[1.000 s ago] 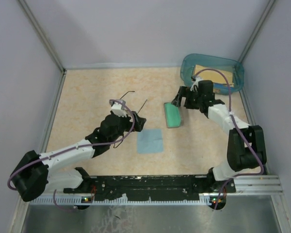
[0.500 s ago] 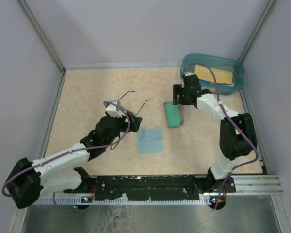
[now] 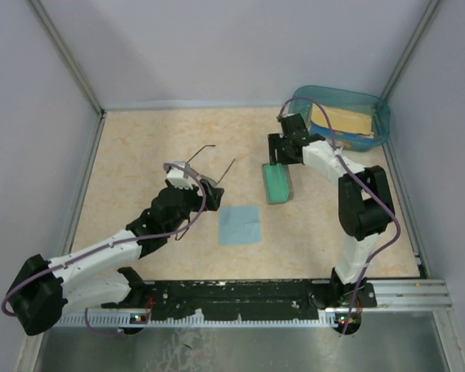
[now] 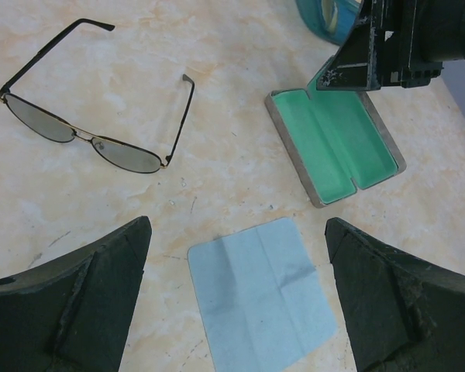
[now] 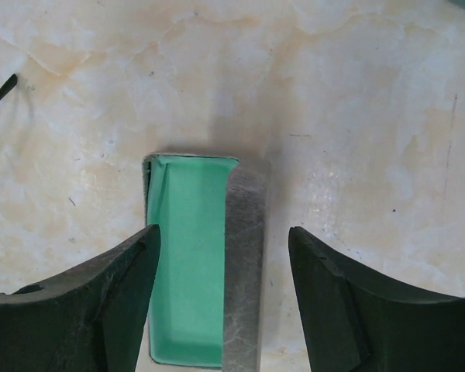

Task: Organize the sunglasses
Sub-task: Place the sunglasses case at the center of the board, then fold the glasses cleaning cloth at the center of the board.

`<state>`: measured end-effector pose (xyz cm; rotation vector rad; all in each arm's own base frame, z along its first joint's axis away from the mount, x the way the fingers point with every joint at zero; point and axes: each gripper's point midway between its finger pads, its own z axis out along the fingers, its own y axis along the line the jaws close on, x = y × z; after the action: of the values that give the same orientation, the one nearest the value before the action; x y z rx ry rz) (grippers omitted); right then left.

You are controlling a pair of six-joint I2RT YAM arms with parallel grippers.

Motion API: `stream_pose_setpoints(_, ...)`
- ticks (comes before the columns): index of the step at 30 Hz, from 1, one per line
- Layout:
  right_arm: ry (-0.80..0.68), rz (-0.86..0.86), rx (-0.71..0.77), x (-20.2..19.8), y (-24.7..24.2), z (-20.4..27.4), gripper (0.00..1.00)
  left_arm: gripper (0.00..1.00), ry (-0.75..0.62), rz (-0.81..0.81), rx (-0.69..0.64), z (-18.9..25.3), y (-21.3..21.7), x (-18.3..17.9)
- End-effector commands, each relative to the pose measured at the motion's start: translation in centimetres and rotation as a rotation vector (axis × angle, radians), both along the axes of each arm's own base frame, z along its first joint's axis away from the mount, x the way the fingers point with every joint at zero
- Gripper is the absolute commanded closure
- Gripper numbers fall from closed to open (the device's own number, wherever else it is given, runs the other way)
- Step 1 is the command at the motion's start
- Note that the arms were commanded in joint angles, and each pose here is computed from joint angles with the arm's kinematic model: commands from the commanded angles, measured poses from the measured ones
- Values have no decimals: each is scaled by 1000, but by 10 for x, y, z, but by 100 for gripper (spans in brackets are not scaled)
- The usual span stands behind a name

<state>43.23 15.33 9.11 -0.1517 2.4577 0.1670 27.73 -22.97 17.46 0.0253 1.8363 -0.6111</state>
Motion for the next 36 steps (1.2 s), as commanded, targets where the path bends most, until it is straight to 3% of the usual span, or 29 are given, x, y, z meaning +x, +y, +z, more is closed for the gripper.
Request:
stream_pose_setpoints(1, -34, 55, 5, 9, 23, 12, 33, 0, -5, 33, 5, 0, 9, 1)
stream_pose_setpoints(36, -67, 337, 50, -35, 141, 21, 33, 0, 6, 66, 1, -4, 30, -12)
